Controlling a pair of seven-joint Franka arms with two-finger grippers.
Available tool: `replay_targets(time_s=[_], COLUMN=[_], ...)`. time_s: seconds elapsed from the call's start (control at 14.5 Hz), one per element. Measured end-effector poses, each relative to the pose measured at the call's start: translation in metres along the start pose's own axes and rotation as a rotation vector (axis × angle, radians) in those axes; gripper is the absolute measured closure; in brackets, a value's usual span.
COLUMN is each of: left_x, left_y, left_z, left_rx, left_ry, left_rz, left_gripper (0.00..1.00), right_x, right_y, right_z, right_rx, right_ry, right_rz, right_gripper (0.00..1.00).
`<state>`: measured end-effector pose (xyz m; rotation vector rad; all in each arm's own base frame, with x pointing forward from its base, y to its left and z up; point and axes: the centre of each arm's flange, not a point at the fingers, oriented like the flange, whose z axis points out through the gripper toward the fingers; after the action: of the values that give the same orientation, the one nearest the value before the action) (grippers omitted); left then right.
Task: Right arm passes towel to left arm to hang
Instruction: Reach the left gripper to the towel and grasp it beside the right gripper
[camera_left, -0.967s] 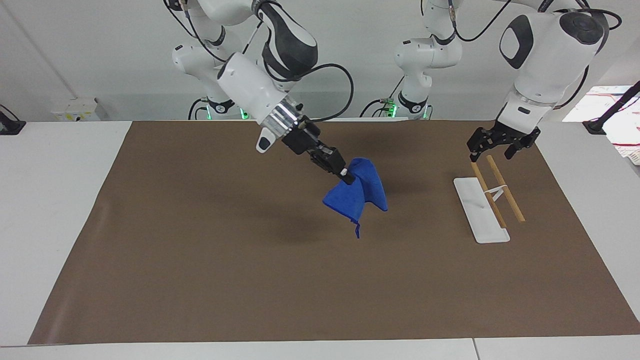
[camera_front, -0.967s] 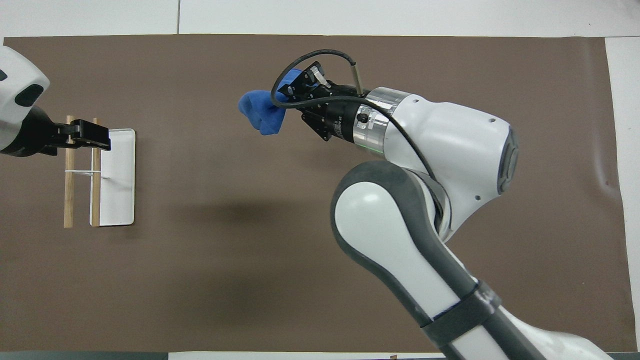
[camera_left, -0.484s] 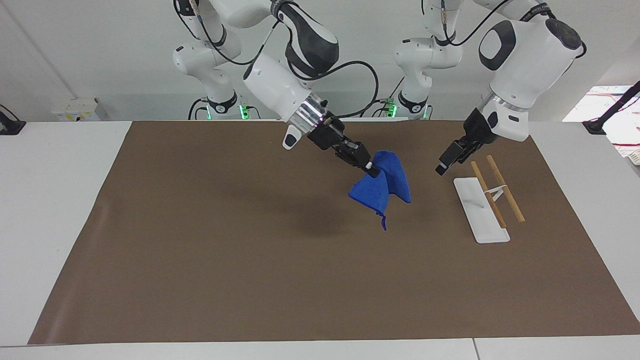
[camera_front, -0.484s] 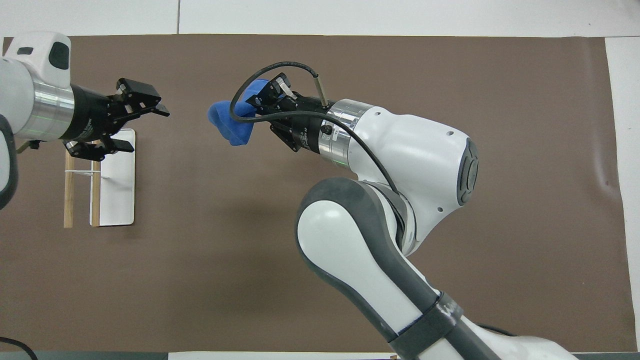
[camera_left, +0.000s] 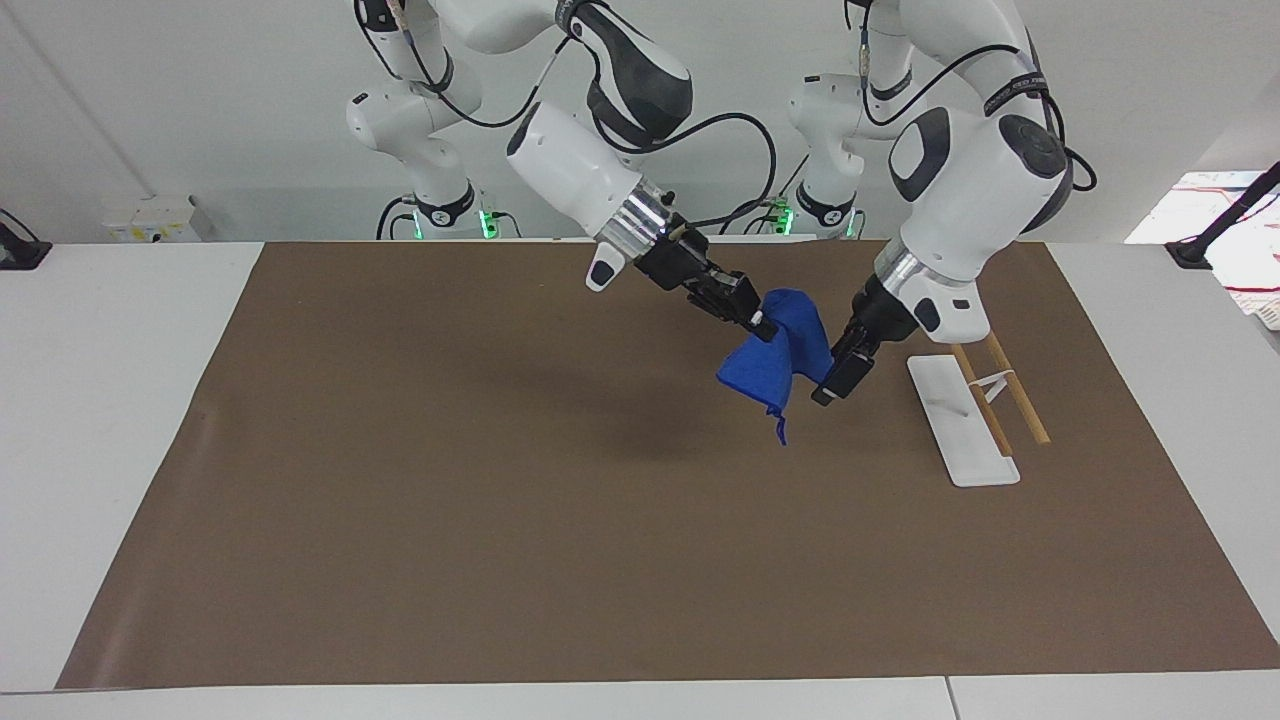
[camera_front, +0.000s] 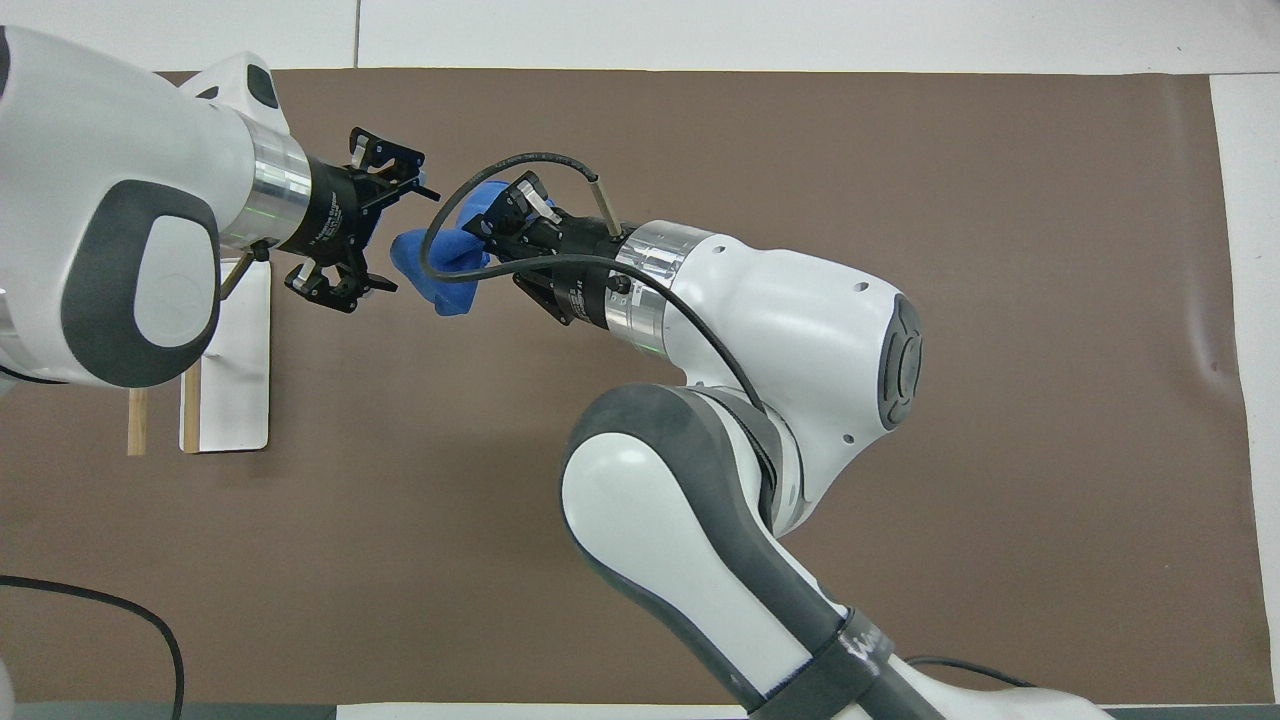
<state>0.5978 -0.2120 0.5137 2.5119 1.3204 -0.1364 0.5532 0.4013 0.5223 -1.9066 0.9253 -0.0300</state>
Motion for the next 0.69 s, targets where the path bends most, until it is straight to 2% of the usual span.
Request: replay_targets(time_s=[0.28,0.35,0.41,0.69], left_x=[-0.001,-0.001,0.000,0.009], left_y=[-0.005,-0.008,-0.009,-0.013], left_z=[0.013,0.015,0.015,0.010], left_rx=[0.053,0.073,0.084,0.086], left_ry=[-0.019,-0.027,-0.030,-0.028], left_rz=[-0.022,-0.027,-0.034,-0.056], left_gripper=[0.02,0.11,0.26,0.70], right_x=[0.000,0.001,0.002,0.005], right_y=[0.002,0.002,0.002,0.001], right_z=[0.002,0.002,0.001,0.000], right_rx=[-0.004,-0.004,-0.003,-0.002], right_ry=[0.000,0.001,0.003,0.007], right_rz=[0.001,0.001,0.002,0.004], right_gripper=[0.93,0.93,0.93,0.93])
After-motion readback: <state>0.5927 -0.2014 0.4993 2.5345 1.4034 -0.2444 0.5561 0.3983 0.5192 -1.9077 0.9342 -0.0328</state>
